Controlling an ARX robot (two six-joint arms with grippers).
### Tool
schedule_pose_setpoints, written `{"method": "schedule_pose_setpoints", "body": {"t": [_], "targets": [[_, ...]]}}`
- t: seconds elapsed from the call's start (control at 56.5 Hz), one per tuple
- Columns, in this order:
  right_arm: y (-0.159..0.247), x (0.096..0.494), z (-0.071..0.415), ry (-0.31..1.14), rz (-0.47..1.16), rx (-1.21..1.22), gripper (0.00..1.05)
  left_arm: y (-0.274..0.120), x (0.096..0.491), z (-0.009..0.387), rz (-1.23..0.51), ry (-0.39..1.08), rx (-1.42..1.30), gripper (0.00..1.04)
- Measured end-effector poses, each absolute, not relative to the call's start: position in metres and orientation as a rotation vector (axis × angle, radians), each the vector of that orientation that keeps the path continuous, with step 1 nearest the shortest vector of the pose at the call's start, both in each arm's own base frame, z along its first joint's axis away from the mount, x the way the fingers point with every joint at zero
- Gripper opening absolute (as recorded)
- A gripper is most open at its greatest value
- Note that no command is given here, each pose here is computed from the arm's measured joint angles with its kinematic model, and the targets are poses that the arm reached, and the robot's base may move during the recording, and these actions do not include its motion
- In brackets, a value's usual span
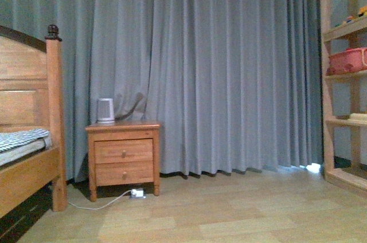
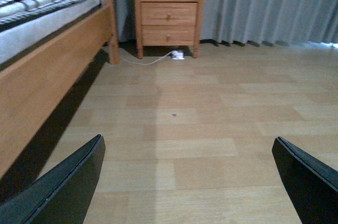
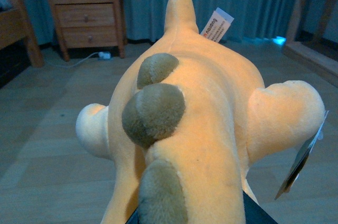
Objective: Put away toys
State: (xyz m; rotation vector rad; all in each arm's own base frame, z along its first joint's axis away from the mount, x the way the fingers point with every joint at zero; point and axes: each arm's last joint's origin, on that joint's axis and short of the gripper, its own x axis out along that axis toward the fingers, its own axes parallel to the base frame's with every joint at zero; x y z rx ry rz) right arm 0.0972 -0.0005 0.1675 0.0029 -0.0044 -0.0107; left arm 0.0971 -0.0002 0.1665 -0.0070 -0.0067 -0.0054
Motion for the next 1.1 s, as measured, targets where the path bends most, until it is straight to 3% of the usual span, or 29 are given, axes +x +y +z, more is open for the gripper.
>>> {"method": "schedule_pose_setpoints", "body": {"t": [1.096], "targets": [[0.0,0.0972,0.1675,-0.004,0.003,0.003,0.07,0.0,0.0971,0.1665,0.0,-0.007,-0.007,0.98]]}}
